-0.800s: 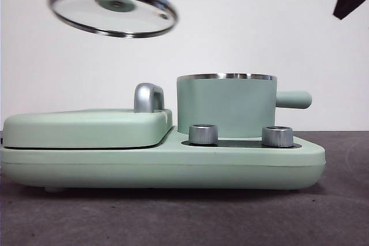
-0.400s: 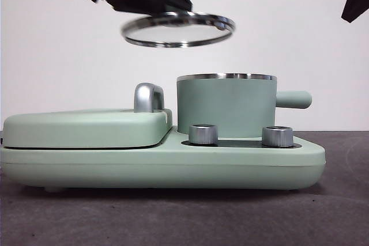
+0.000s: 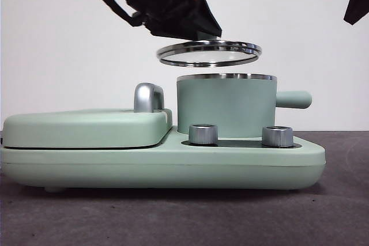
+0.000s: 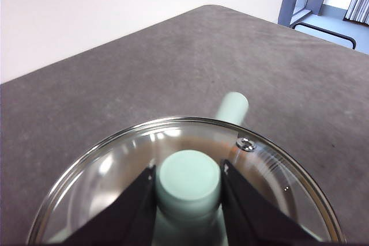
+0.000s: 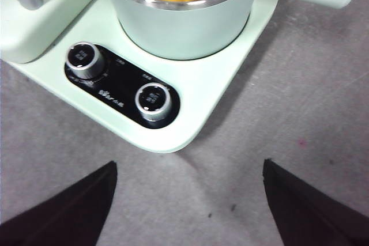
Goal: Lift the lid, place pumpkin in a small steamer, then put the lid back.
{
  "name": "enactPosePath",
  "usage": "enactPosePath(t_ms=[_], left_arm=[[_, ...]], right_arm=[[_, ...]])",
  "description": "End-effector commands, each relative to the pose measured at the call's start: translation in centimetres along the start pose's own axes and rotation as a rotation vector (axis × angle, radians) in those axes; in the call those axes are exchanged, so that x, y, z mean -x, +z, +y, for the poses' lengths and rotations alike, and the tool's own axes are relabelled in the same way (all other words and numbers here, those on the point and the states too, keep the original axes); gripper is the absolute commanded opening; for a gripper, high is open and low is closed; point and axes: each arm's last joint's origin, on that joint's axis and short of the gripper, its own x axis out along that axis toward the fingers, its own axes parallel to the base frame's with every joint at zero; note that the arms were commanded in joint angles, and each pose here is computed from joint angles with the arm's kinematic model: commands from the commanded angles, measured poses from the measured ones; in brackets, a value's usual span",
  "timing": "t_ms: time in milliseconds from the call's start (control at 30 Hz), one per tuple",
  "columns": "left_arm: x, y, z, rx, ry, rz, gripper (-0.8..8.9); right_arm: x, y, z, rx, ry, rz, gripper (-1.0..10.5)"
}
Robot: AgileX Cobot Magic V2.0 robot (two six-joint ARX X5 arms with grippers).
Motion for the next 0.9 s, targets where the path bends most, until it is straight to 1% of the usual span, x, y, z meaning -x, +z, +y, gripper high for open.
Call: enactPosePath(t_ms=[33,200,433,633,900], left_arm=[[-1.1,1.4,-0.2,-0.016,-0.009,-0.061,0.1],[-2.3,1.3,0.0,-0.016,-0.01,-0.056,0.1],[-3.5,0.2,0.0,-0.014,-0.012,-0.041,0.1],[-3.8,0.1,-0.2,-0.017,-0.025,-0.059,0.1],[-4.2,-0.3,-0.6,-0.019,-0.038,-0.046,0.1]], right_arm=[[-0.1,0.1,0.0,-0.004,-0.013,-0.001,3.9],[-0.1,0.1,0.0,-0.004,-0.013,-0.001,3.9],[-0.1,0.1,0.0,-0.004,-0.013,-0.001,3.9],[-0.1,0.1,0.0,-0.004,-0.013,-0.001,3.9],[-0.1,0.1,0.0,-0.004,-0.013,-0.001,3.9]])
